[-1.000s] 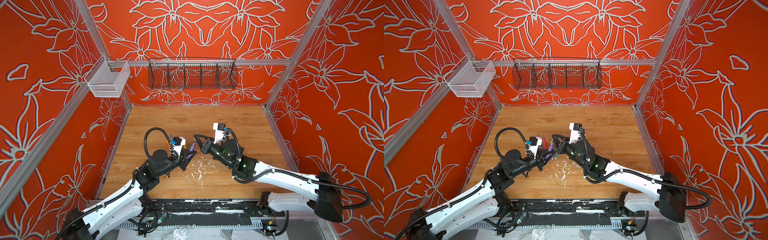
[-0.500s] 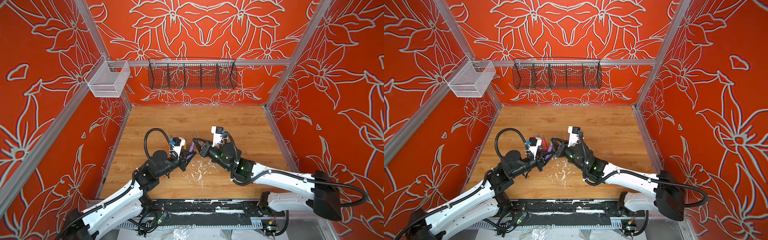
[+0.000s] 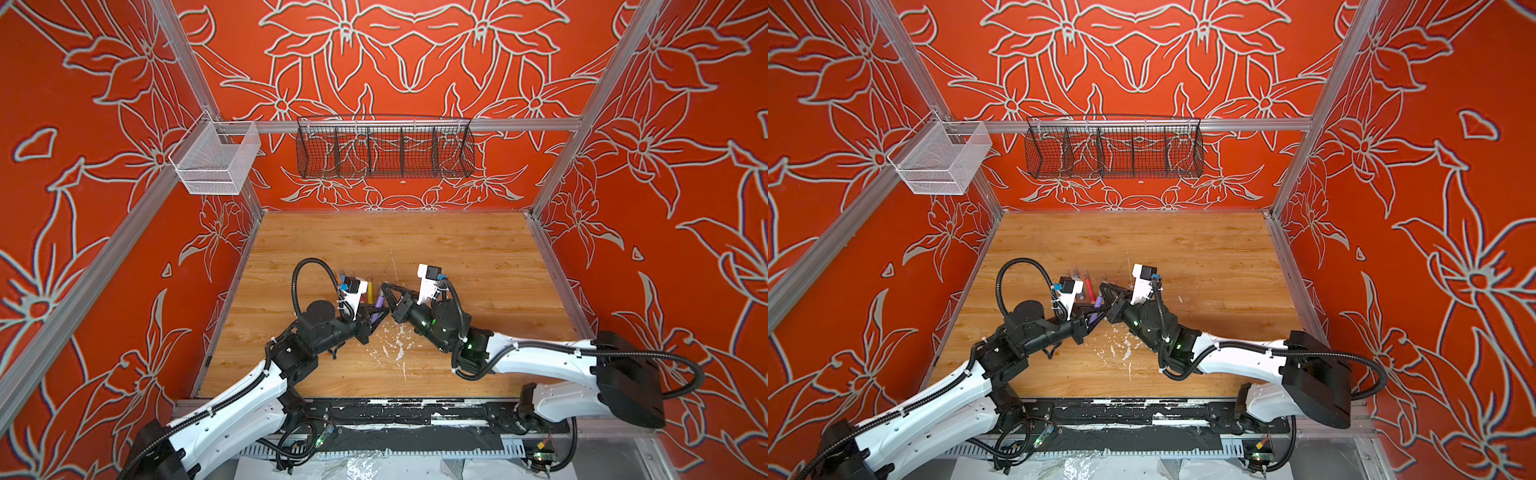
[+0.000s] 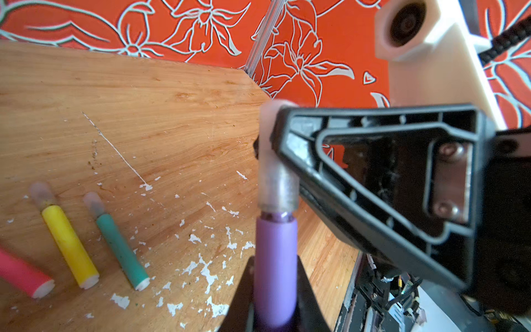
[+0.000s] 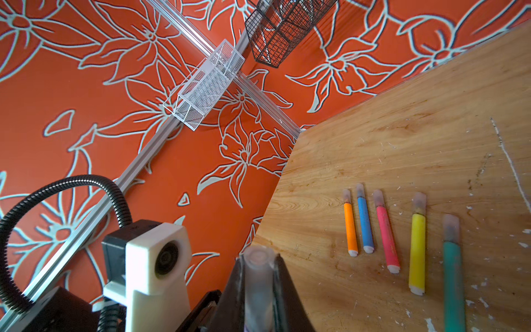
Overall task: Insert the pens into the pen caps
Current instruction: 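Push the cap down onto the purple marker with the right gripper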
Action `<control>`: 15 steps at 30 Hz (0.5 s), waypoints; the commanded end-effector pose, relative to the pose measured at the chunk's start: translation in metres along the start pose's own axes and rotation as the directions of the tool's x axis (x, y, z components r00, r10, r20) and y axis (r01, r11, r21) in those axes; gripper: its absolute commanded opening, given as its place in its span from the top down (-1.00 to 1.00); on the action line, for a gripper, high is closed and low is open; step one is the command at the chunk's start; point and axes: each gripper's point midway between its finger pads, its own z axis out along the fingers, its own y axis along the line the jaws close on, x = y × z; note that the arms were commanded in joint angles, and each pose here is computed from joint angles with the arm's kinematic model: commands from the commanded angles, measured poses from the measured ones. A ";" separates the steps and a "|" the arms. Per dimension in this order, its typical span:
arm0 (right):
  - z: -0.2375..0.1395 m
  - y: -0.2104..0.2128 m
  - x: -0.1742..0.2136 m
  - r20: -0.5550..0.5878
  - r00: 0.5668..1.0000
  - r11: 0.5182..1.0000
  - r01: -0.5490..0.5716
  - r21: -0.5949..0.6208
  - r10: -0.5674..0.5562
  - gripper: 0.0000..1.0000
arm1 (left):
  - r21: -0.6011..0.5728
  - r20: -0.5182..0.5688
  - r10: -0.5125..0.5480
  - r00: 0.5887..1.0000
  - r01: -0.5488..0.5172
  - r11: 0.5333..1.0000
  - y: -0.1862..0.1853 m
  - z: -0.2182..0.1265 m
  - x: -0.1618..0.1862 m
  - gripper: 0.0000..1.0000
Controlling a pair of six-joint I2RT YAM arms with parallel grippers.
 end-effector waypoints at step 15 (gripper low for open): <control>-0.039 0.007 -0.001 -0.156 0.984 0.995 0.091 0.049 -0.082 0.09 | 0.104 0.127 0.098 0.987 -0.111 0.988 -0.026 -0.006 -0.032 1.00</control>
